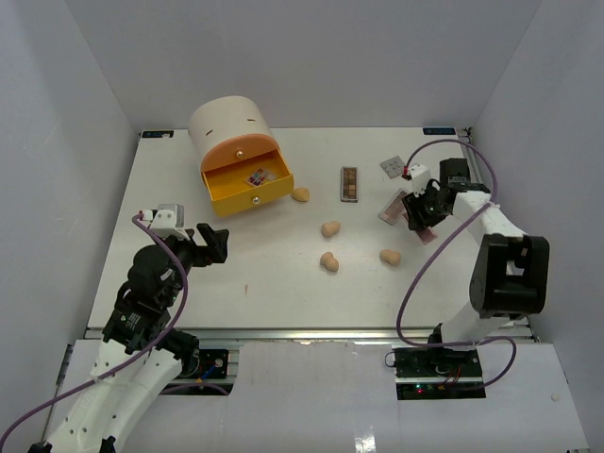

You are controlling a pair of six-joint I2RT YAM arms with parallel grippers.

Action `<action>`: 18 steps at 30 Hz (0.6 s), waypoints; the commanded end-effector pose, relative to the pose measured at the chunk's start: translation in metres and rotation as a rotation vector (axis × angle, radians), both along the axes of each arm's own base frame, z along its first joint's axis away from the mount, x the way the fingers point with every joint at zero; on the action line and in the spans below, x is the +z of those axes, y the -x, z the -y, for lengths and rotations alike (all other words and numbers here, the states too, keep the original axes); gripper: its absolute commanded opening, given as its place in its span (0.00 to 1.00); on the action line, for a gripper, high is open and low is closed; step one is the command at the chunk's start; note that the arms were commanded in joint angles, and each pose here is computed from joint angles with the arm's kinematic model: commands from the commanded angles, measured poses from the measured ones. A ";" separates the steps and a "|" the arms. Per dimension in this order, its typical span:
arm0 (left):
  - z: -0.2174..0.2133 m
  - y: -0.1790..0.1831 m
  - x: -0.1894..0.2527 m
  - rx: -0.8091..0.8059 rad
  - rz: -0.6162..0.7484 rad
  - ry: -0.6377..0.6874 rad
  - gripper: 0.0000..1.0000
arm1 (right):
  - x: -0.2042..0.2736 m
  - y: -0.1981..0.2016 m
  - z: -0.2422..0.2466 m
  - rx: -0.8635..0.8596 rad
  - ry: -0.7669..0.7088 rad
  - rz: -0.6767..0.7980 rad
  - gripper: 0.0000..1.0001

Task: Organize the makeup

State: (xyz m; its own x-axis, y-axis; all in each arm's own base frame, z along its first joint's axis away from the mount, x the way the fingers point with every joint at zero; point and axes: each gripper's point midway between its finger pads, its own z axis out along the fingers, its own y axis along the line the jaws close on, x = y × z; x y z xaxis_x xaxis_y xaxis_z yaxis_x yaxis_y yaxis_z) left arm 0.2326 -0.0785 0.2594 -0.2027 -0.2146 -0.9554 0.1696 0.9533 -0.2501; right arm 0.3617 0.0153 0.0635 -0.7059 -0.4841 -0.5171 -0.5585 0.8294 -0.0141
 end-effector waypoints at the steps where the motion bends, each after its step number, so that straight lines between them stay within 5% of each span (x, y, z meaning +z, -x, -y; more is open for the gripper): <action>1: -0.004 0.000 0.002 0.022 0.008 0.002 0.98 | 0.094 0.002 -0.084 0.350 0.003 0.299 0.20; 10: -0.017 0.003 0.008 0.086 0.031 0.015 0.98 | 0.214 0.010 -0.262 0.823 0.146 0.695 0.15; 18: -0.029 0.007 0.012 0.141 0.053 0.026 0.98 | 0.262 -0.011 -0.362 1.000 0.259 0.958 0.15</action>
State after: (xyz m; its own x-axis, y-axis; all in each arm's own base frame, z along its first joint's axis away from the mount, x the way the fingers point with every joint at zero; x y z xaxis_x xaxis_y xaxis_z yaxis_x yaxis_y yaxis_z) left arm 0.2270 -0.0596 0.2704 -0.1356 -0.2496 -0.9588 0.0960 0.9599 -0.2635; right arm 0.3585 0.3442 0.2924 0.4227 -0.7217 -0.5482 -0.7401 0.0743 -0.6684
